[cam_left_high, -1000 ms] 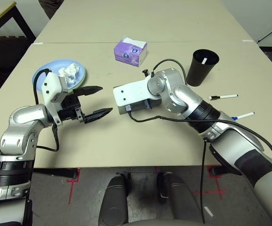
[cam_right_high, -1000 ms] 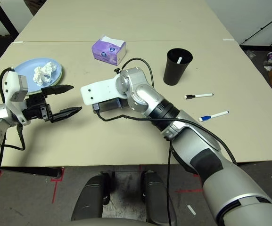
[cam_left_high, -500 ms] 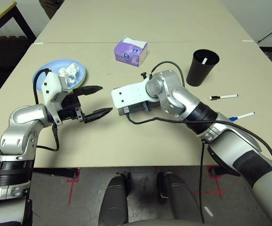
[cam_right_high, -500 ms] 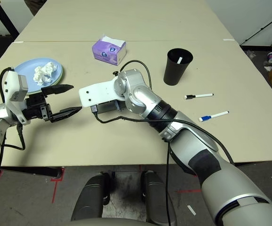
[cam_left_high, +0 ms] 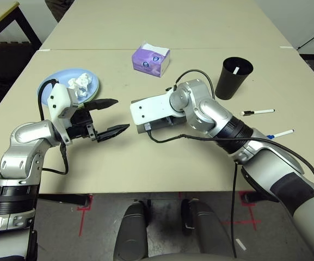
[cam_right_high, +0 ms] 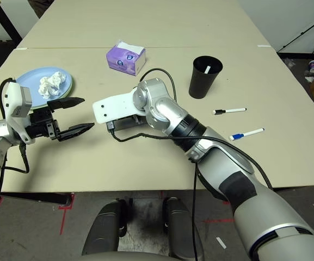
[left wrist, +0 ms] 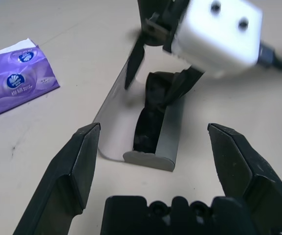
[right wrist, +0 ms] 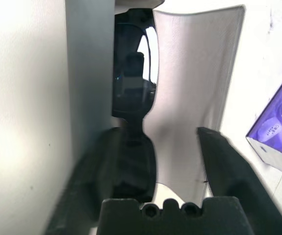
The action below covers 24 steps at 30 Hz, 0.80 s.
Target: Organize and tidy the items on the table.
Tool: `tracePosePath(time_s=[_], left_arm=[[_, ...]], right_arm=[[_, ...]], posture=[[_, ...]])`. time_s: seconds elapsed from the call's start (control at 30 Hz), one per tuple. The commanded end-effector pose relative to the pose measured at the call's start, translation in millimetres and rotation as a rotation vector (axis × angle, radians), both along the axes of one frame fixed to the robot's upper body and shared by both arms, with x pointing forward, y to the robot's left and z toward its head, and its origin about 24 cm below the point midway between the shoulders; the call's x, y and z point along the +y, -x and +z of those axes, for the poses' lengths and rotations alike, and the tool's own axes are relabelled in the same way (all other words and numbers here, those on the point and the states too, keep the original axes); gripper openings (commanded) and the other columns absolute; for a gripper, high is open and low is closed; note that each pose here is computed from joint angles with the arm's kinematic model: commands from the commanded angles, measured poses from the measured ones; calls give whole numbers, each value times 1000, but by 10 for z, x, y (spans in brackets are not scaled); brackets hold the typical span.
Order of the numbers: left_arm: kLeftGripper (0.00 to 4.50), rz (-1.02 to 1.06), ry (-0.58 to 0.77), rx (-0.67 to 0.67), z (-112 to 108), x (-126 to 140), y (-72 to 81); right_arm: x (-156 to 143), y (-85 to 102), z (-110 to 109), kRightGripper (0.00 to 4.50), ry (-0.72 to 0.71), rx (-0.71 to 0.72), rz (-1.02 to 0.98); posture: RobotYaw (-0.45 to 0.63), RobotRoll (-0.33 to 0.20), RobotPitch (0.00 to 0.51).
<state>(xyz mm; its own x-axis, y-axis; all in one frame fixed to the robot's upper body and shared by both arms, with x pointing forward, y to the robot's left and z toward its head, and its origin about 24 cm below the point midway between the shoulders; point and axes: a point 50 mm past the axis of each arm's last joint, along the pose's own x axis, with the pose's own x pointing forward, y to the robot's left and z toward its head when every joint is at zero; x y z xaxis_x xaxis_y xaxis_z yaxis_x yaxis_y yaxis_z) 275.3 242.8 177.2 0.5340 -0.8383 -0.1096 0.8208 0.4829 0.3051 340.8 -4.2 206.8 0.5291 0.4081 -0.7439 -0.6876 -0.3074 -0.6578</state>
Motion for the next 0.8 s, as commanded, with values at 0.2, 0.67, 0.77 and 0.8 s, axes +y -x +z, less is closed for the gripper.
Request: tracePosePath(time_s=[0.2,0.67,0.77,0.8], left_arm=[[4500,-12,-30,7,-13,25,0],[4500,-12,-26,15,-19,21,-91],[4500,-7,-31,16,-34,32,-124],[4500,-1,-26,17,-39,37,-141]], right_arm=[[-211,183,513,4475,-120,211,24],[-669,-1,491,4475,-936,479,-98],[-880,-73,308,4475,-1074,474,-230],[-930,-84,235,4475,-1095,462,-252]], posture=[[-5,0,125],[-3,0,132],[-6,0,139],[-6,0,141]])
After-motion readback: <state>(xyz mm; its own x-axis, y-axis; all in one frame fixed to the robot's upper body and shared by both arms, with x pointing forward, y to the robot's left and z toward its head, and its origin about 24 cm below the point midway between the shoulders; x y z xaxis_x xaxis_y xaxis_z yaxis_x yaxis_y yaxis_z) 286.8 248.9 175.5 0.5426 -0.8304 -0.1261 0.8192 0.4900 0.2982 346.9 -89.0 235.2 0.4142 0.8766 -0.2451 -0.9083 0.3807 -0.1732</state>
